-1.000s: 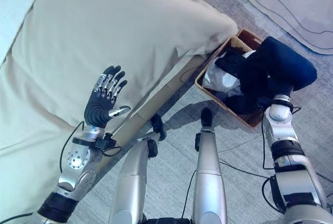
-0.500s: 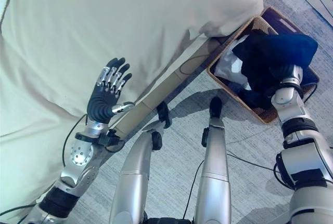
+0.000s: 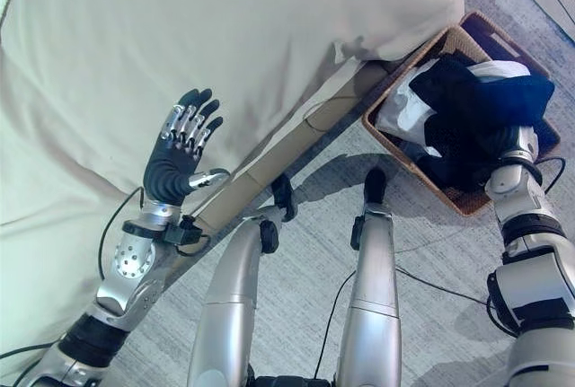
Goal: Pick up clothes into the bucket
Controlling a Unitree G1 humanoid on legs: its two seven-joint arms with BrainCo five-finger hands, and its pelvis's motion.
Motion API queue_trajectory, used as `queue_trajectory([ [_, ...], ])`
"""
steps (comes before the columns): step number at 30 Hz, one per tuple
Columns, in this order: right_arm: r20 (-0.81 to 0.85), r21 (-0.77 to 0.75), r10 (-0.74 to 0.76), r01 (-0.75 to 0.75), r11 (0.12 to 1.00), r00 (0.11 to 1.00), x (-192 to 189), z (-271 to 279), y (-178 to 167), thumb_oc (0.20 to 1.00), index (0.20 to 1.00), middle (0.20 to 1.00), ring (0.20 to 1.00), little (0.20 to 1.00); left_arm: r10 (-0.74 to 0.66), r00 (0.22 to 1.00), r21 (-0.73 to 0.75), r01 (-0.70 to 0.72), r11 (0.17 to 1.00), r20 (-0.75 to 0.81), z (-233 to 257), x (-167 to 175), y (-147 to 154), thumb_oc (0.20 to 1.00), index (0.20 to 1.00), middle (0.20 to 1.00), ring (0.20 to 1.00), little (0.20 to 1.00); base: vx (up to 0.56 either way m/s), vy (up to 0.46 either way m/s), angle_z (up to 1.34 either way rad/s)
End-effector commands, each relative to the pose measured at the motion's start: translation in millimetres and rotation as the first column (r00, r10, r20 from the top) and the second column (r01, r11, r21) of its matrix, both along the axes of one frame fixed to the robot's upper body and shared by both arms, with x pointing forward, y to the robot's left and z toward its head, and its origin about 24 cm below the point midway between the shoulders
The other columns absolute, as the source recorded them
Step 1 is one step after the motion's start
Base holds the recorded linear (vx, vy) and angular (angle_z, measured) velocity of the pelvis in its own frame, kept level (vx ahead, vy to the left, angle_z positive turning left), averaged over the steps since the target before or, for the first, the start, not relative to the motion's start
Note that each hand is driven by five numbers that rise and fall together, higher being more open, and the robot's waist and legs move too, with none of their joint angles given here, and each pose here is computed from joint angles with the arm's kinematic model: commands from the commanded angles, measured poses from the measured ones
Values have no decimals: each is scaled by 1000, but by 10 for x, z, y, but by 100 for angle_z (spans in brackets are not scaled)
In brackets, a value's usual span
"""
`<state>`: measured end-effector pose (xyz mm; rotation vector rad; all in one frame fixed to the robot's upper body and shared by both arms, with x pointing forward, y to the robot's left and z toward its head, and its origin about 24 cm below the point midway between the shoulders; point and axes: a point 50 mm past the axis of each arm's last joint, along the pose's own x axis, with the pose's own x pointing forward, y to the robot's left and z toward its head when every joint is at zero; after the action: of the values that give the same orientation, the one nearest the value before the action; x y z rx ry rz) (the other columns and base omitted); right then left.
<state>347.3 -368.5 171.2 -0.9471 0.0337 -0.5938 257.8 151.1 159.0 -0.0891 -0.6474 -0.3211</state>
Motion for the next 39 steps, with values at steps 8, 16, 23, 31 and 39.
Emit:
queue_trajectory([
  [8,-16,1,-75,75,997,997,-95,-106,-113,1000,1000,1000,1000,1000,38,999,-65,-36,997,33,-6,-130,66,1000,1000,1000,1000,1000,1,6,-6],
  [16,61,114,-52,45,992,997,-117,-151,-91,1000,1000,1000,1000,1000,36,999,-63,-34,997,39,-4,-68,59,1000,1000,1000,1000,1000,-28,-20,-1],
  [23,178,253,48,-92,963,983,-236,-479,141,1000,1000,1000,1000,1000,80,997,-79,-80,994,-5,-101,-5,160,1000,1000,1000,1000,1000,42,-60,1],
  [31,330,431,99,-243,869,939,-508,-906,594,1000,1000,1000,1000,1000,153,977,-168,-177,970,-145,-366,36,344,1000,1000,1000,1000,1000,96,-79,14],
  [39,418,586,182,-418,694,890,-727,-1169,1136,1000,1000,1000,1000,1000,212,937,-166,-264,950,-278,-686,-51,483,1000,1000,1000,1000,1000,99,-36,21],
])
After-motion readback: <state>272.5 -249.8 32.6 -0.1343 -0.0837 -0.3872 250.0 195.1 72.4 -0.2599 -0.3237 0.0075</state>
